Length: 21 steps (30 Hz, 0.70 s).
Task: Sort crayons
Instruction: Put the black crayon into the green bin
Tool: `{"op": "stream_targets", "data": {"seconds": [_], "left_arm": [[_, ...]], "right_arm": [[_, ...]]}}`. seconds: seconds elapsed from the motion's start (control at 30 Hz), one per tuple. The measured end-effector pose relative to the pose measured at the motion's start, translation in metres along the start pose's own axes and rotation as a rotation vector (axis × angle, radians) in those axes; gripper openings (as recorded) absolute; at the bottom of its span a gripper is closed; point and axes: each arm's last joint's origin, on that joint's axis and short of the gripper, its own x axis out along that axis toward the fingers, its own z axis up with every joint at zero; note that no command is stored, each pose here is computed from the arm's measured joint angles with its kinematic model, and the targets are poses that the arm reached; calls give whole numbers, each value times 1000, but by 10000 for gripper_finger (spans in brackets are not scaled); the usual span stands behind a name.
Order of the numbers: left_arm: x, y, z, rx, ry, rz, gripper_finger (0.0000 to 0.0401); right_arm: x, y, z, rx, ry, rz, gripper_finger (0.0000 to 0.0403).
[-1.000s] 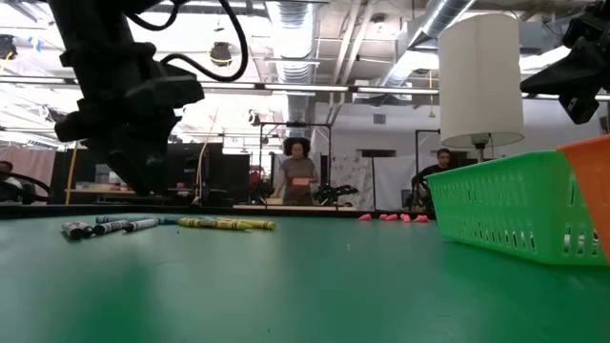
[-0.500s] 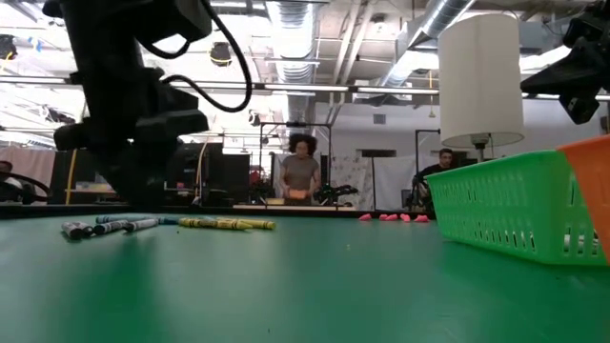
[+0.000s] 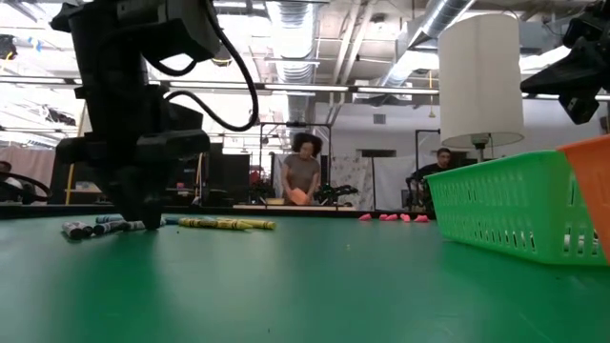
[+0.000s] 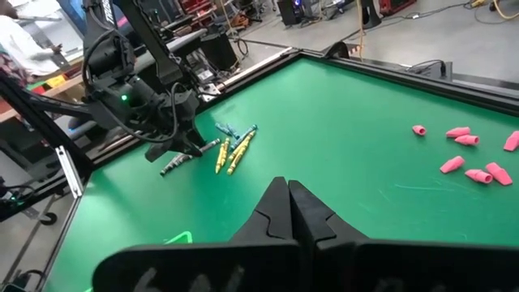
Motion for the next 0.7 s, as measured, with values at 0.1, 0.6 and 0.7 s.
{"op": "stream_targets", "data": {"seconds": [0.1, 0.6, 0.7], "left_arm": [[0, 0, 0, 1, 4, 3, 92], [-1, -1, 2, 67, -31, 9, 4], [-6, -7, 6, 80, -60, -8, 3]], "right_arm": [[0, 0, 0, -1, 0, 0, 0], [0, 0, 0, -1, 0, 0, 0], [0, 0, 0, -1, 0, 0, 0]]}}
